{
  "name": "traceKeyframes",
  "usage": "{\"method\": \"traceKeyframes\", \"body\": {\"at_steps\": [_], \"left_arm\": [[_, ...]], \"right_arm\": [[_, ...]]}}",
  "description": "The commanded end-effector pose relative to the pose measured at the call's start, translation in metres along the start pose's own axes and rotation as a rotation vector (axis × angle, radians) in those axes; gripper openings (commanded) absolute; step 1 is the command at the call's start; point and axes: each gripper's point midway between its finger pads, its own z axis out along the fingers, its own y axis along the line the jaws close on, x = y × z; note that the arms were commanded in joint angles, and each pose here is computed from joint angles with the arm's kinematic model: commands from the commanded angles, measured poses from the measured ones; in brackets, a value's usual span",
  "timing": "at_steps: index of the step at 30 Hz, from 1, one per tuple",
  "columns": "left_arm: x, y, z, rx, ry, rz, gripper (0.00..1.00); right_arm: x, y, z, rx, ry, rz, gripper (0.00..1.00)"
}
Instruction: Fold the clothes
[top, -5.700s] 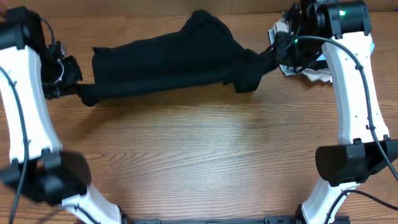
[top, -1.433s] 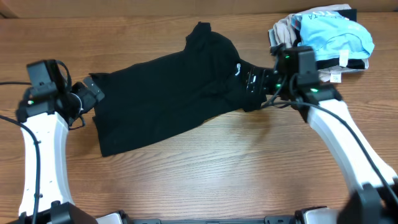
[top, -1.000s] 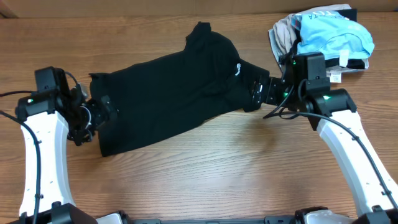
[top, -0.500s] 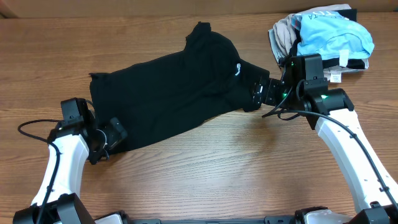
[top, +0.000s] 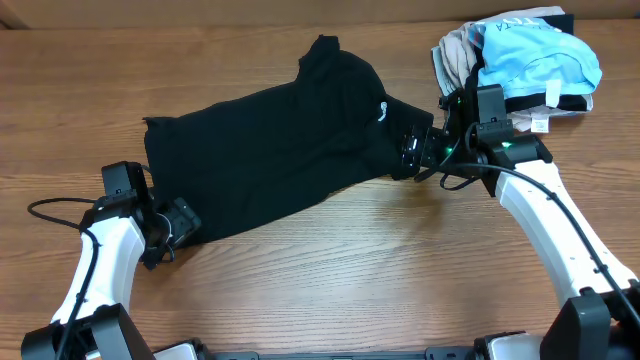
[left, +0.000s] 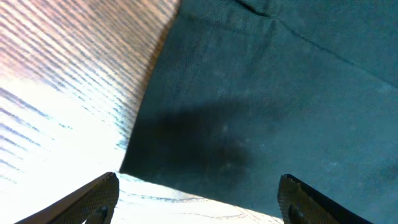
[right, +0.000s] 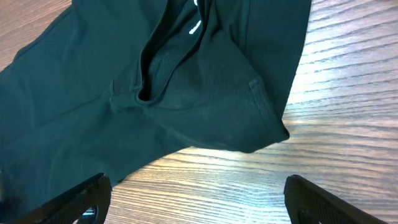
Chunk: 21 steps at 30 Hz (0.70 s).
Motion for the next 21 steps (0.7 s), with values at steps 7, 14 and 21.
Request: {"method": "traceKeyframes", "body": {"at_steps": [7,14,21], "left_arm": [[-0.016,0.002,0.003,-0.032,-0.076,0.075,0.53],[-0.012,0.004,0.005,-0.042,-0.056,0.128,0.46],[-0.006,0.009,0.020,-0.070,-0.003,0.169,0.39]], "right_arm": [[-0.003,0.002,0.001,-0.017,-0.014,-0.003,0.89],[-0.003,0.002,0.001,-0.016,-0.012,-0.002,0.89],[-0.002,0.004,0.001,-0.024,-0.009,-0.003,0.88]]}}
